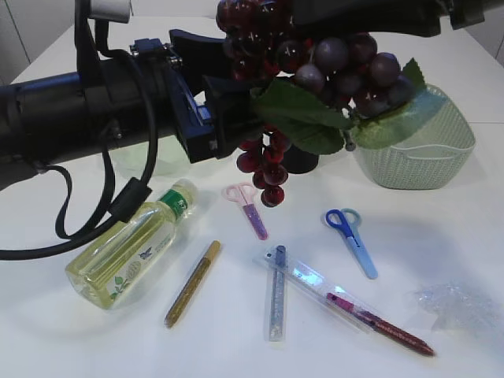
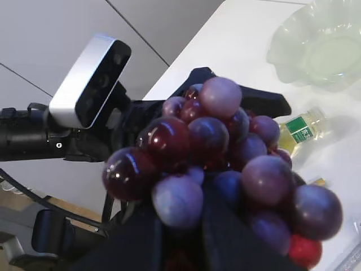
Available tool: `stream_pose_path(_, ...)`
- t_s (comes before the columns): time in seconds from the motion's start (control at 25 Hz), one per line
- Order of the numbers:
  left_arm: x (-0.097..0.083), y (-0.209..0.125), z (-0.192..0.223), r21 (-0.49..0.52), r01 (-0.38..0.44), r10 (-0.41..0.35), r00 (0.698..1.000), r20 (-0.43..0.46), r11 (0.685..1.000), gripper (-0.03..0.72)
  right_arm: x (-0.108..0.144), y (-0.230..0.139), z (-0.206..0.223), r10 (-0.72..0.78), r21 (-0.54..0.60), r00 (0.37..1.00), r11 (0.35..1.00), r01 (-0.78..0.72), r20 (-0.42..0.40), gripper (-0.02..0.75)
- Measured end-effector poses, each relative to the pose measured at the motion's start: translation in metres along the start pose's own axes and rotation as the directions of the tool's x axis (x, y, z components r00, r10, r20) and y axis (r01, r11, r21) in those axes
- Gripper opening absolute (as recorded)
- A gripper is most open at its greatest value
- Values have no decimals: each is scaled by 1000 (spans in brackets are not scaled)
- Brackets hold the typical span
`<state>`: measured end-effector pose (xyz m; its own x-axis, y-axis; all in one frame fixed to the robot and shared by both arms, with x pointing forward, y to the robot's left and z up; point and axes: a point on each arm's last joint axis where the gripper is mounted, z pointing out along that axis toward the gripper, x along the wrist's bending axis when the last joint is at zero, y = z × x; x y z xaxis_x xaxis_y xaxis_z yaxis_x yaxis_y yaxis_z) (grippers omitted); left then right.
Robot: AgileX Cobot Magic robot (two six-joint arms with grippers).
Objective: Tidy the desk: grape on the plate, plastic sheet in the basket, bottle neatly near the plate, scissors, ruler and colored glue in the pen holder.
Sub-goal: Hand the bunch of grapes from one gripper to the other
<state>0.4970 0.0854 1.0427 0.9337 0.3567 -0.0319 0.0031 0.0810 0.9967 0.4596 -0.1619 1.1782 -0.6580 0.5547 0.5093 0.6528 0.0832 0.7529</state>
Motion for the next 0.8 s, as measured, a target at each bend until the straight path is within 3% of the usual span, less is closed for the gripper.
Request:
stream_pose_path(0.2,4,1,5,-1,-6,6,1000,-4,1000,633,1,-2,0,1,17,1000,1000,0,-14,100)
stream_pose_path(0.44,6,1,7,0,-8,8,1000,-7,1000,545,3,-3,0,-4,35,1000,999,5,-29,101)
stream_pose_path(0.64,5,1,7,0,-9,9,1000,-5,1000,417,3,-3,0,-7,37,1000,999,8,-30,102)
stream_pose_path(0.8,5,1,7,0,-9,9,1000,-5,1000,261,2,-4,0,-12,38,1000,999,13,-27,104)
